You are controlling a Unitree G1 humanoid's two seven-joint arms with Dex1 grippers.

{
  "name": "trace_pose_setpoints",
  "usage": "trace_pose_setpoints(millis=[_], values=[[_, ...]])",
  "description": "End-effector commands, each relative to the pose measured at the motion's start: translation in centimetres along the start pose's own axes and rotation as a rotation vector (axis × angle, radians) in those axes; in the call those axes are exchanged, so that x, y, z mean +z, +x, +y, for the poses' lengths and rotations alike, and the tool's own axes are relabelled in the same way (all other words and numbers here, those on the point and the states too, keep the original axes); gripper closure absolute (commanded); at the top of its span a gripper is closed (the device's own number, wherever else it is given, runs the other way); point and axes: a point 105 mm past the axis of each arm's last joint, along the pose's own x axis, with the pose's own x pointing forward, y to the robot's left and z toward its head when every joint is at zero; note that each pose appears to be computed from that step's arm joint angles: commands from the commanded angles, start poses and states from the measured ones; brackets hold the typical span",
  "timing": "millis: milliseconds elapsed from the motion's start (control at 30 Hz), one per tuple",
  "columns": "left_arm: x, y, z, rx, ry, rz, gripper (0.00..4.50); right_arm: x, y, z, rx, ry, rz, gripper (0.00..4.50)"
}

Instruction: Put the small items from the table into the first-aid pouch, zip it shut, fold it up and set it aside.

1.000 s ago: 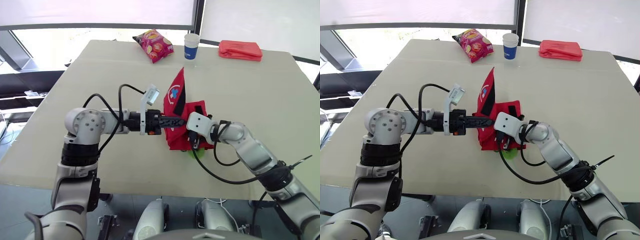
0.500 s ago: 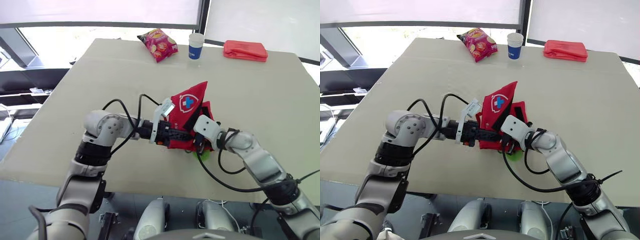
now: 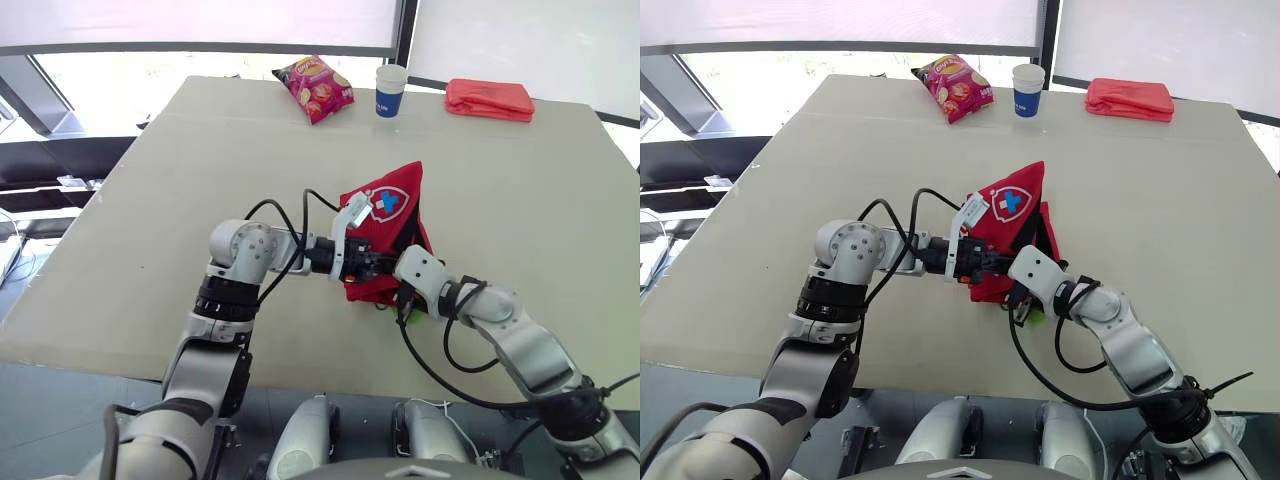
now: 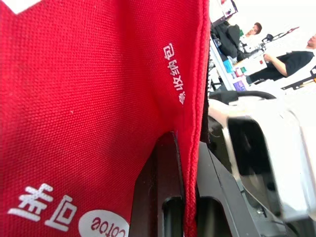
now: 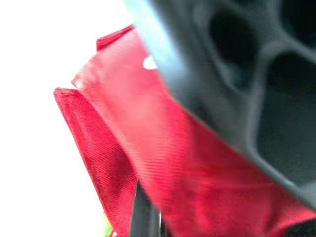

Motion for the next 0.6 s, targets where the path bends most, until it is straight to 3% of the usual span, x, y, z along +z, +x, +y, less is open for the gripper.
trace_pose_setpoints(millis=[33,167,267,433,500,600], values=[[0.6,0.7,-0.4,-0.005,0.033,-0.008,4.5,0.5,-2.3,-0.6,-0.049,-0.045,0.008,4.4],[0.2,1.4,0.3,0.024,0.044,0.012,4.5,1.5,-5.4,0.1,-0.042,0.005,-0.009,4.4],[-0.3,1.6,1.0,0.037,0.07,0.031,4.5,3.1,-8.0,0.9,-0.033,0.063,-0.077,3.48],[-0.5,1.8,0.9,0.014,0.123,0.049,2.79,5.1,-11.5,-0.6,-0.11,0.186,-0.225,1.31],[-1.0,1.9,0.5,-0.014,0.16,0.078,1.85,6.0,-11.9,-0.9,-0.107,0.246,-0.294,1.28],[-1.9,1.9,0.0,-0.048,0.204,0.12,1.85,7.4,-11.4,-2.4,-0.155,0.277,-0.347,1.28]])
